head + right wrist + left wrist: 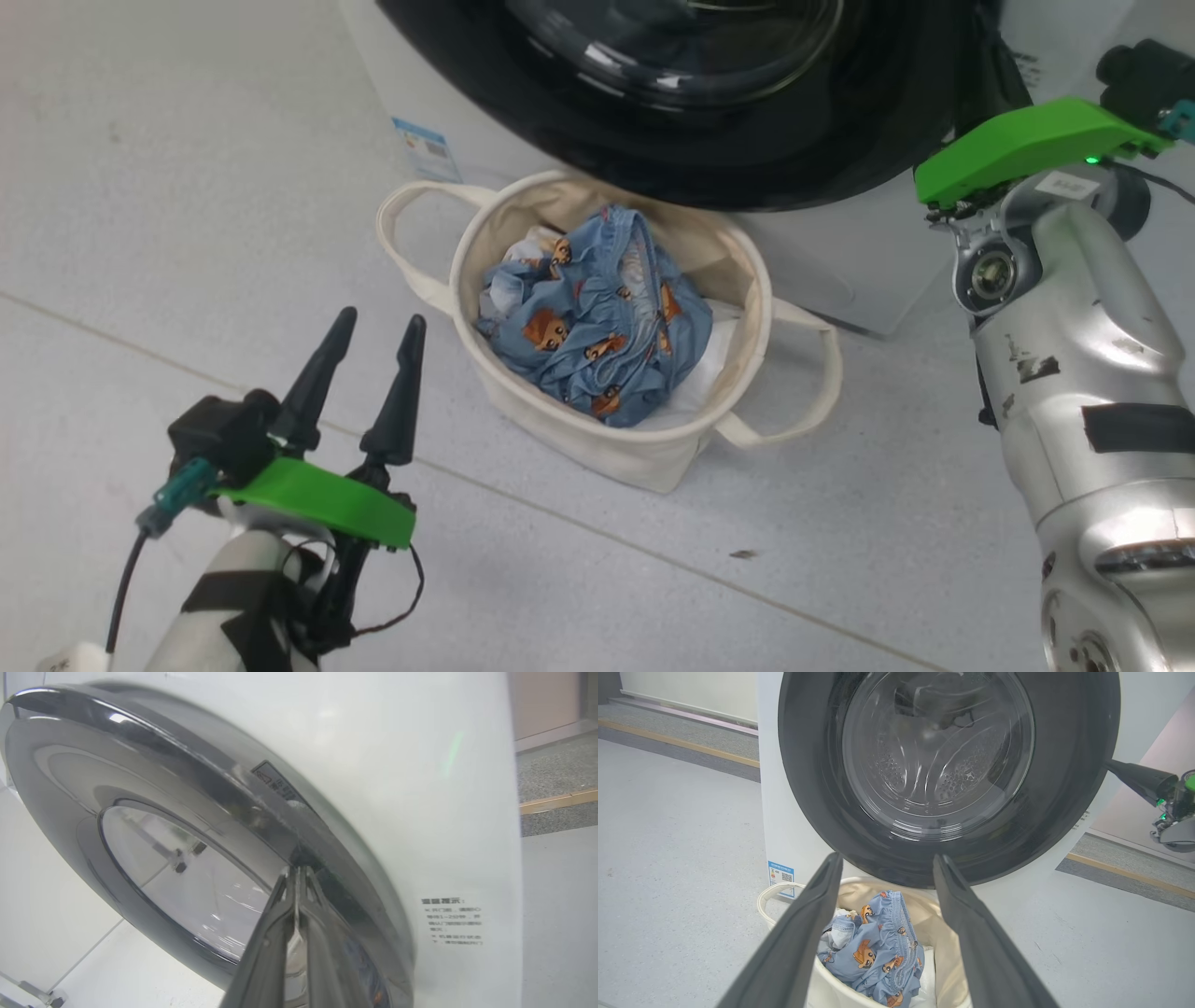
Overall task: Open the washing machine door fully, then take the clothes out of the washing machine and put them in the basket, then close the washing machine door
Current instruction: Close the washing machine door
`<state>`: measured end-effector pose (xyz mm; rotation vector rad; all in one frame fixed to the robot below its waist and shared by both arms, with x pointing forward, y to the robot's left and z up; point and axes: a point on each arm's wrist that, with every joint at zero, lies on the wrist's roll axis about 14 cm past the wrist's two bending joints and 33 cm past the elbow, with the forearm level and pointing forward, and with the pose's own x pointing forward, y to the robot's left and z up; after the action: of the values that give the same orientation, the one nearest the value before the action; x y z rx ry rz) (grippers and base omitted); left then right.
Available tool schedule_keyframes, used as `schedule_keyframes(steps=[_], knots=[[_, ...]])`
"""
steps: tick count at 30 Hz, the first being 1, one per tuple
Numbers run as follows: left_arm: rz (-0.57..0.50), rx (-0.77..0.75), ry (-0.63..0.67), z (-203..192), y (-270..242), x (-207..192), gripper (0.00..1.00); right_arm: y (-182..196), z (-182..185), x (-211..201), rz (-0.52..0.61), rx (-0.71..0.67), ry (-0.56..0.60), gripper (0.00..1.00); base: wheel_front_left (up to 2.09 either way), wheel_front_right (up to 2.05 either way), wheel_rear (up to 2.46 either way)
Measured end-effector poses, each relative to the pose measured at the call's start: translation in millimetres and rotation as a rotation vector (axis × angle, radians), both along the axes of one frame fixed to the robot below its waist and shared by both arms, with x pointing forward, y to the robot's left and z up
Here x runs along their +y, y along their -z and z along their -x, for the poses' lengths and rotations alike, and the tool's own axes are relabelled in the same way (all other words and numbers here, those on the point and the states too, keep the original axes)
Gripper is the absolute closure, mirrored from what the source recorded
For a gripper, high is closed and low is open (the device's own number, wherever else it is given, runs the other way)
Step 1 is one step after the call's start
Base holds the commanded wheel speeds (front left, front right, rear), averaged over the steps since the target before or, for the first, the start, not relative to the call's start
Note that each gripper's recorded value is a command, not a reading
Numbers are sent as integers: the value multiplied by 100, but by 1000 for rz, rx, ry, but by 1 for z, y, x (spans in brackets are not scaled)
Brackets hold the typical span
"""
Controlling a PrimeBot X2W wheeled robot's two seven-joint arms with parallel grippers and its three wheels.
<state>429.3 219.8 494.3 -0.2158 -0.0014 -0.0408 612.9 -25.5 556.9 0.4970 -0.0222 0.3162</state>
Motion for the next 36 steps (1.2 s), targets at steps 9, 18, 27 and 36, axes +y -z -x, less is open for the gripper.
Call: schedule_keyframes(steps=[9,18,27,36], knots=[[-1,-47,-27,1,-19,15,0,1,34,-4,89,-9,-37,0,0,0,0],[-74,-46,-43,8,-28,47,0,-23,85,-27,156,-126,-36,0,0,0,0],[-4,-103,-29,2,-55,55,0,-38,132,-96,203,-194,99,0,0,0,0],[23,-122,0,-15,-66,43,0,-40,182,-163,213,-207,255,0,0,0,0]])
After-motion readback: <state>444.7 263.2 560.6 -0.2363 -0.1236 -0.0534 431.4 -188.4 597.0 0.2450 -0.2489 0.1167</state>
